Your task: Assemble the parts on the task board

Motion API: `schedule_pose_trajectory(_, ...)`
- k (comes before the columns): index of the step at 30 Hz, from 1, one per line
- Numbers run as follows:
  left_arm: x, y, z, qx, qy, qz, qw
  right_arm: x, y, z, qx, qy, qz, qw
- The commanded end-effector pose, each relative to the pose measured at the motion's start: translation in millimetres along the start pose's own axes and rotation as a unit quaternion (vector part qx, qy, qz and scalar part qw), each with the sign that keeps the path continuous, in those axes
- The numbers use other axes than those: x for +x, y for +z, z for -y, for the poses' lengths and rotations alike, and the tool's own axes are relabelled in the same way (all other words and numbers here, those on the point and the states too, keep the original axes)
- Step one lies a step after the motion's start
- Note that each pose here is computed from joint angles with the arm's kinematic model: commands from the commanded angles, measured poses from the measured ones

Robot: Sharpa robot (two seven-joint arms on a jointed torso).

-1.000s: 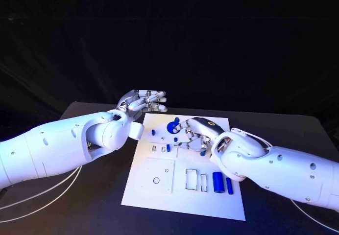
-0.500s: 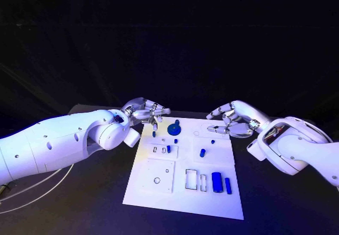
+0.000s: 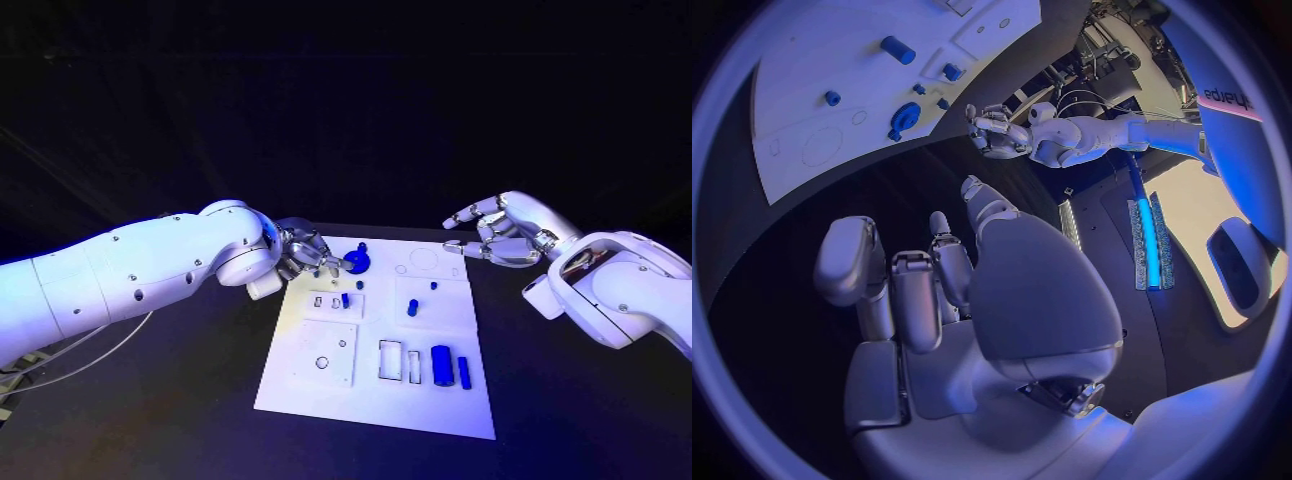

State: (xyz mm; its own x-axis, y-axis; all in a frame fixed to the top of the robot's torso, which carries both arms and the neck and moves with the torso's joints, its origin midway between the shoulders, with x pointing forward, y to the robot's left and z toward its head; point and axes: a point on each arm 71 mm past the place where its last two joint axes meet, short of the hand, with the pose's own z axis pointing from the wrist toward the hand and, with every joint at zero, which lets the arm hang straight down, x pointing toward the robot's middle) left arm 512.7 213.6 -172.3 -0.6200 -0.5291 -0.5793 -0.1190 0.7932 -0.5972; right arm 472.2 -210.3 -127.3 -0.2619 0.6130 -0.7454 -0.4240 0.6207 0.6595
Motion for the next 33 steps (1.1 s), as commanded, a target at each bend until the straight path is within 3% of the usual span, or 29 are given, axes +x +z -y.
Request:
schedule_pose_trajectory(1,0.0,2.2,-2.5,-0.064,0.060,-0.004,0.996,-1.9,1.0,1,0.005,0.006,0.013,1.000)
schedule_pose_trajectory(11,-3.7,9.9,18.0,-0.072,0.082,-0.001,0.994,-2.1,4.5,1,0.011,0.001,0.022,1.000)
schedule_pose_trajectory(19,-2.5,19.4,22.5,-0.088,0.116,-0.029,0.989,-2.9,4.7,3,0.013,-0.002,0.024,1.000)
schedule_pose_trajectory(33,-1.2,31.2,26.5,-0.112,0.157,-0.038,0.980,-4.4,5.3,5,0.018,-0.003,0.029,0.999)
